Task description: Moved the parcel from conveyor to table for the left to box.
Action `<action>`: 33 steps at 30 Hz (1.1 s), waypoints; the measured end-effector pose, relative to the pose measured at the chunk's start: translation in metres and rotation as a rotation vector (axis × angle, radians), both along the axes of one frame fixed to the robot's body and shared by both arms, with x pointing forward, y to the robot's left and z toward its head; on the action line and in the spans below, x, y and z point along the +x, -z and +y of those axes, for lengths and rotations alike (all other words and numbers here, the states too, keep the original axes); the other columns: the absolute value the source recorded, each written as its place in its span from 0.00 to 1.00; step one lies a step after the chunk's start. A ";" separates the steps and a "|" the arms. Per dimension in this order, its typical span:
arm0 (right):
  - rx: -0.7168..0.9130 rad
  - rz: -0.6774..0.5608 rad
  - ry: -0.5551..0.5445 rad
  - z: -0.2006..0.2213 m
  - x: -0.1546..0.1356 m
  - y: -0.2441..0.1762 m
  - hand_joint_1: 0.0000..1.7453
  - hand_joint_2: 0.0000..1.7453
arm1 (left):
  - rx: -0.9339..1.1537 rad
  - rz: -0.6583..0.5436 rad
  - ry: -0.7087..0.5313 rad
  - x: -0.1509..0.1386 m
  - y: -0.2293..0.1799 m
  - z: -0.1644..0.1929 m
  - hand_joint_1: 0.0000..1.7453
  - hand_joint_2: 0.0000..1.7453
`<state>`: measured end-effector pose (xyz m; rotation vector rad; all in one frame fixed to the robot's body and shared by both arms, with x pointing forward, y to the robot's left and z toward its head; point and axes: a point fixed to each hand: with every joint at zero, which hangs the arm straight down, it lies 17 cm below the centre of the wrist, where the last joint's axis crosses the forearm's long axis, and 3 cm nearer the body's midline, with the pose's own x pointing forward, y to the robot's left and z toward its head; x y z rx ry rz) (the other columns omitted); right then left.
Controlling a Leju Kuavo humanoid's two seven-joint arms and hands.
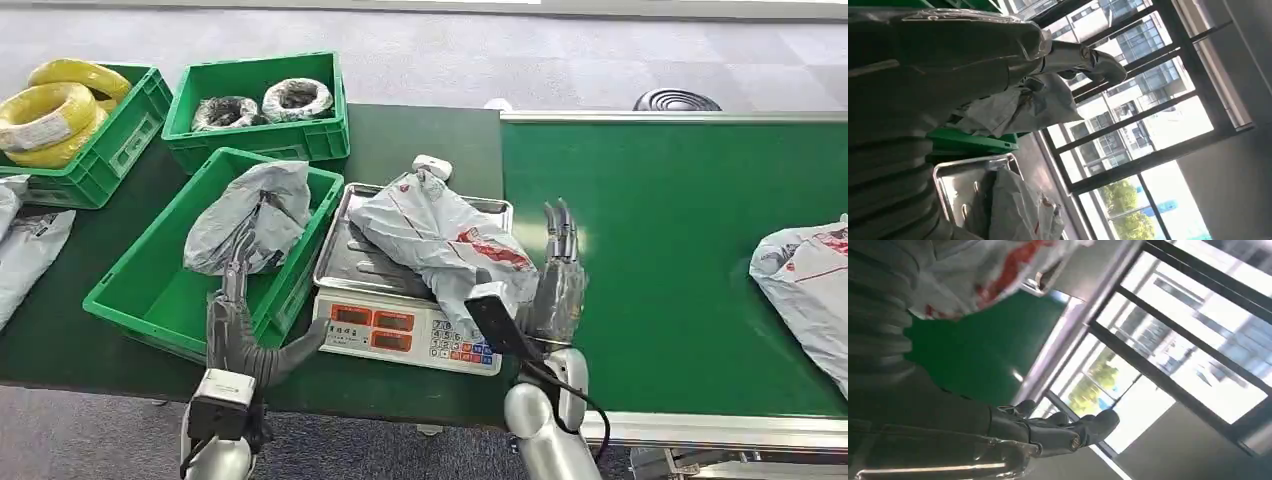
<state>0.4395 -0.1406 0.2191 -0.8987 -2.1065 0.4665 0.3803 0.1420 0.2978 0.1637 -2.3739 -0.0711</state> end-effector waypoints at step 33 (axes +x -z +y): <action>0.367 -0.562 0.084 -0.089 -0.117 -0.156 0.00 1.00 | 0.465 0.045 0.230 0.080 -0.008 -0.179 0.00 1.00</action>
